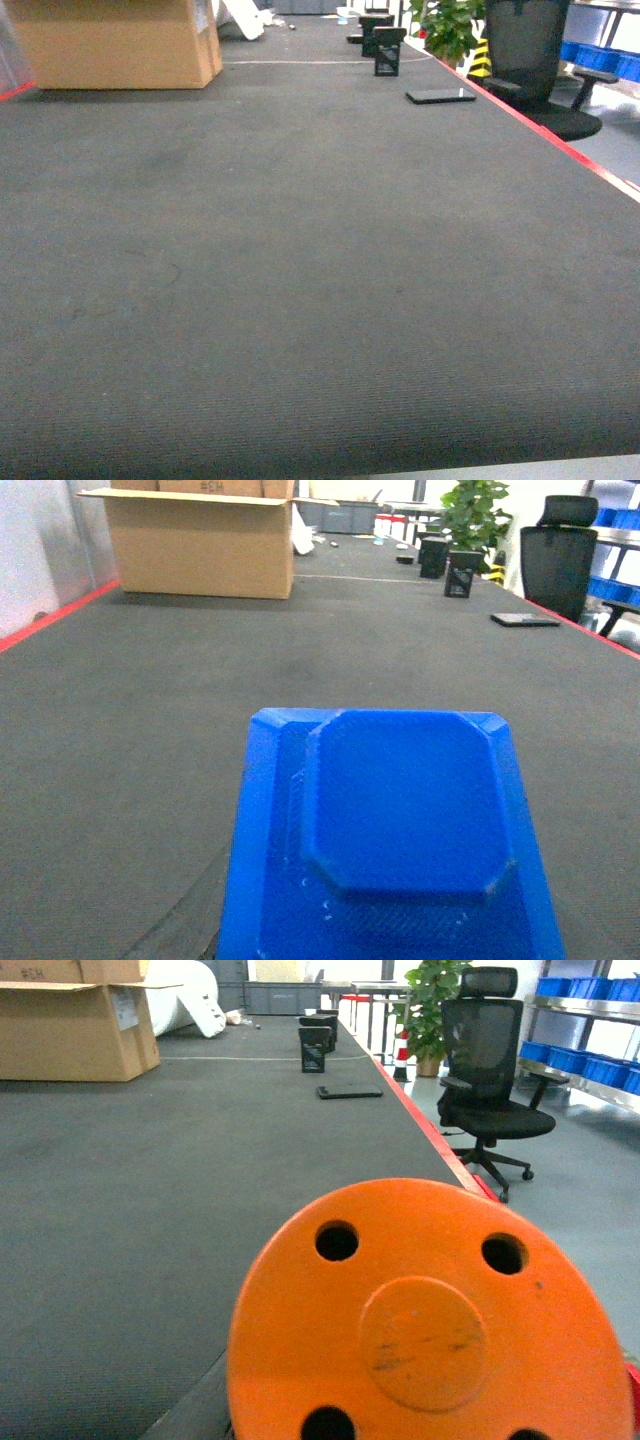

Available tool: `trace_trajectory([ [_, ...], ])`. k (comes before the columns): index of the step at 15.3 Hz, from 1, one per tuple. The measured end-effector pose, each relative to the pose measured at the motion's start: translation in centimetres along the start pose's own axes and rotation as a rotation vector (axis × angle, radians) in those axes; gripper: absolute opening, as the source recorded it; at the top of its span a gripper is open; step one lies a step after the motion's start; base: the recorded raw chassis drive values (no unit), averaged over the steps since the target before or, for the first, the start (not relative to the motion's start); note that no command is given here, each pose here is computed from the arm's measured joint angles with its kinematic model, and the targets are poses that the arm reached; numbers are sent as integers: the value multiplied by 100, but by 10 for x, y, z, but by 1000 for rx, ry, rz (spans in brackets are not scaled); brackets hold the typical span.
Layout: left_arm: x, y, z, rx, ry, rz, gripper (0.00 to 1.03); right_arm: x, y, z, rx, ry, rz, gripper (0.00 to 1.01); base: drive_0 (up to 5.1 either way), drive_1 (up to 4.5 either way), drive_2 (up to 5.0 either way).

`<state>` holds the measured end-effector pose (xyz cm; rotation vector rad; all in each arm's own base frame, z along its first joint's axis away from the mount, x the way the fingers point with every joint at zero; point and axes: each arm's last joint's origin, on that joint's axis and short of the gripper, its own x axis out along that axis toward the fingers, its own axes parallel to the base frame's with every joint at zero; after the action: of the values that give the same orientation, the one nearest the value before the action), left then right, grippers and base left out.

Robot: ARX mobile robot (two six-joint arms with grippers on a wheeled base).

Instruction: Sort blue parts and orange caps into right shelf containers

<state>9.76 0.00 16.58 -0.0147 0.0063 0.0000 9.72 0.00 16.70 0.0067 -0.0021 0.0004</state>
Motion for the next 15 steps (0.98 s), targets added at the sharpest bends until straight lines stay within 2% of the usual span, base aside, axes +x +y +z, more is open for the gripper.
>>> trace_trajectory([
  [15,0,0,0,0,0,0,42,0,0,0,0,0,0,44,-161,-161,-161],
])
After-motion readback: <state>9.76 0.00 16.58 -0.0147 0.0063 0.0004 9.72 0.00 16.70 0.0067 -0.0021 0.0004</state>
